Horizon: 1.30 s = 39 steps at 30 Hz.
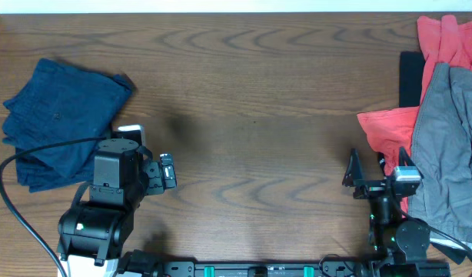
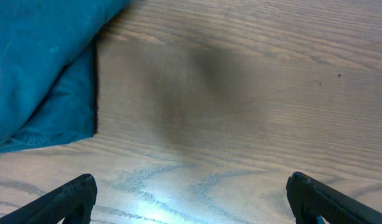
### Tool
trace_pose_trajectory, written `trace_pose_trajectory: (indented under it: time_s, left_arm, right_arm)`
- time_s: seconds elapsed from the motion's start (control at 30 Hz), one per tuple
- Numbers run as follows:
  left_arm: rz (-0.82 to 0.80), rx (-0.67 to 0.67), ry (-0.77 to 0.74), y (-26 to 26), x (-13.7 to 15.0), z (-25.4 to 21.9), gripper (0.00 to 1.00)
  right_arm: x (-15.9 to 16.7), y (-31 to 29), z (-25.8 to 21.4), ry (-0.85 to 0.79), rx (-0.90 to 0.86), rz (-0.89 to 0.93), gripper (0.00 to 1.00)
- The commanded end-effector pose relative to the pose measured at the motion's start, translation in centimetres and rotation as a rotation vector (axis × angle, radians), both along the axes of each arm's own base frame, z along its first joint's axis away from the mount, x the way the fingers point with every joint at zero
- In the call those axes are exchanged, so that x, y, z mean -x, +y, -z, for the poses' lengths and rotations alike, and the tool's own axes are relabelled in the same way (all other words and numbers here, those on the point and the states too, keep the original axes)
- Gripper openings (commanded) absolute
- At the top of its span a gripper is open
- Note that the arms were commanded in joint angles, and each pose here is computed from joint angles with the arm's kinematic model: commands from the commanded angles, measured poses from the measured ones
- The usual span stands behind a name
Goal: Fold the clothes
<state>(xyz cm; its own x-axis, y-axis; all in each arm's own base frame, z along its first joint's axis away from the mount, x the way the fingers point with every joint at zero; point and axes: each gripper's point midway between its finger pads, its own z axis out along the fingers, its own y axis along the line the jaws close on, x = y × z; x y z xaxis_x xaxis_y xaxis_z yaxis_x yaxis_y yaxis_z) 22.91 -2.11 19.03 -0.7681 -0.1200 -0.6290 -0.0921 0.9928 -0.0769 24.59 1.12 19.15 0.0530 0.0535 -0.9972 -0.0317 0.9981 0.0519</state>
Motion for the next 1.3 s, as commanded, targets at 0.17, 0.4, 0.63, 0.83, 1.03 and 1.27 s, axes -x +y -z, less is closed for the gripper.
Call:
trace_pose_trajectory:
  time_s: [0.17,0.4,0.63,0.83,1.03,1.27]
  left_arm:
    - [-0.015,0.001,-0.01,0.2,0.0,-0.2,0.98]
    - [-0.015,0.001,-0.01,0.2,0.0,-0.2,0.98]
    - [-0.015,0.001,-0.01,0.2,0.0,-0.2,0.98]
    - [-0.015,0.001,-0.01,0.2,0.0,-0.2,0.98]
    - [-0.015,0.001,-0.01,0.2,0.0,-0.2,0.98]
    - [-0.015,0.001,-0.01,0.2,0.0,-0.2,0.98]
  right_arm:
    - [0.0,0.4,3.6,0.127,0.128,-0.026,0.99]
    - [0.0,0.7,3.4,0.122,0.105,-0.039,0.99]
    - [0.0,0.7,3.4,0.122,0.105,-0.039,0.99]
    - [0.0,0.7,3.4,0.122,0.105,-0.039,0.99]
    - [0.0,0.7,3.4,0.122,0.105,-0.039,0.99]
    - [0.0,0.7,3.4,0.122,0.105,-0.039,0.99]
